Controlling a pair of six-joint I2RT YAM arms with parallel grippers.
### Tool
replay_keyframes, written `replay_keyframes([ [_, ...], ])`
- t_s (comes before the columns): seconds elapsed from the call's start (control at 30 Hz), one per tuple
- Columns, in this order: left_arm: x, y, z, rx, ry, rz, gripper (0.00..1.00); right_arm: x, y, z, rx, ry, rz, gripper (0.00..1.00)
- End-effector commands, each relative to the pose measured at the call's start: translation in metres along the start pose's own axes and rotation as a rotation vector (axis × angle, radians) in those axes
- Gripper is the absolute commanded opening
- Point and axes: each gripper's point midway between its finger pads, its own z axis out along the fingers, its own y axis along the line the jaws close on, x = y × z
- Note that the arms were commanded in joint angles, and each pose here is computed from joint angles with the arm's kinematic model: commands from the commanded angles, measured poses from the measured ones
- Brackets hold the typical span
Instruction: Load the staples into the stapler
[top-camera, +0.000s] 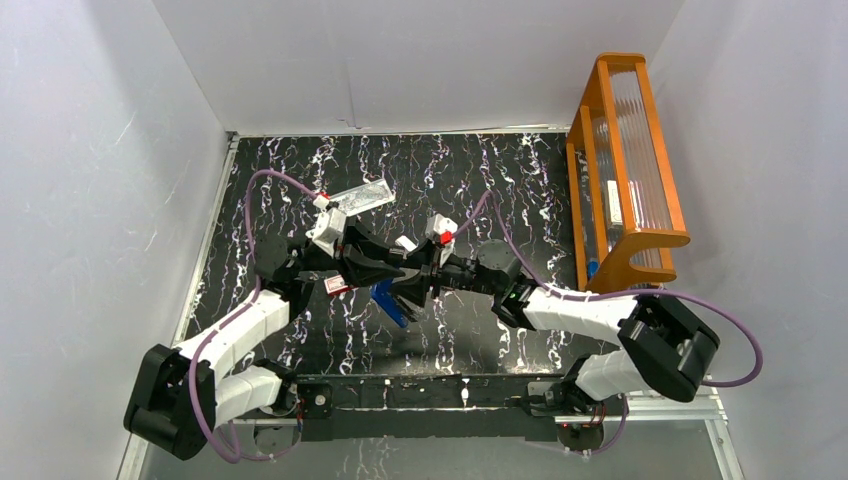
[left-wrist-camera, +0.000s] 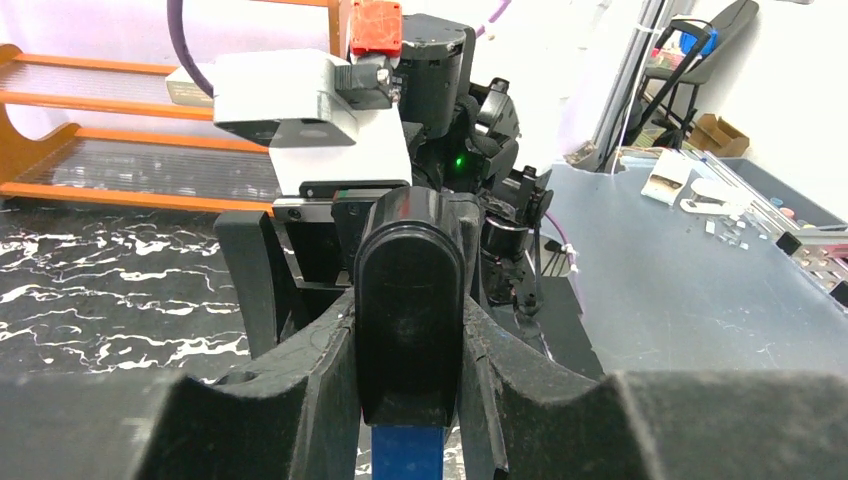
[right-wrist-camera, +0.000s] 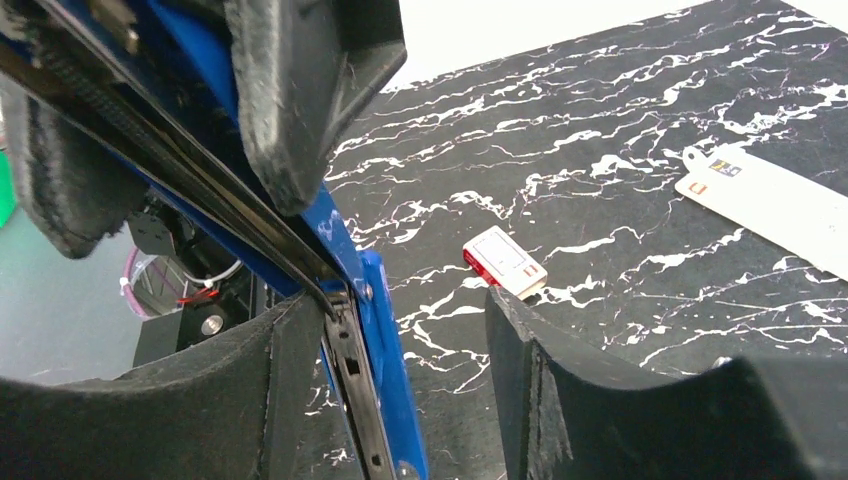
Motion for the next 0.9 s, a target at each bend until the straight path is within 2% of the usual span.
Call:
replay_keyframes([
  [0.0, -0.021, -0.005, 0.003, -0.005, -0.06, 0.088, 0.0, -0.046, 0.011, 0.008, -0.051, -0.145, -0.098, 0.67],
  [0.17, -0.019, -0.004, 0.003, -0.003, -0.055, 0.095, 0.0, -0.048, 0.023, -0.002, -0.099, -0.171, -0.133, 0.76],
  [0.3, -0.018, -0.004, 0.003, 0.002, -0.051, 0.105, 0.0, -0.051, 0.014, -0.003, -0.035, -0.161, -0.129, 0.73],
  [0.43, -0.018, -0.003, 0.003, 0.003, -0.049, 0.108, 0.0, -0.041, 0.009, -0.023, 0.038, -0.152, -0.123, 0.7],
  [0.6, -0.016, -0.001, 0.004, 0.009, -0.042, 0.1, 0.0, -0.037, 0.028, -0.04, -0.025, -0.123, -0.132, 0.76],
  [0.87, -0.021, -0.001, 0.005, 0.014, -0.046, 0.098, 0.0, -0.051, 0.031, -0.013, -0.104, -0.148, -0.135, 0.83],
])
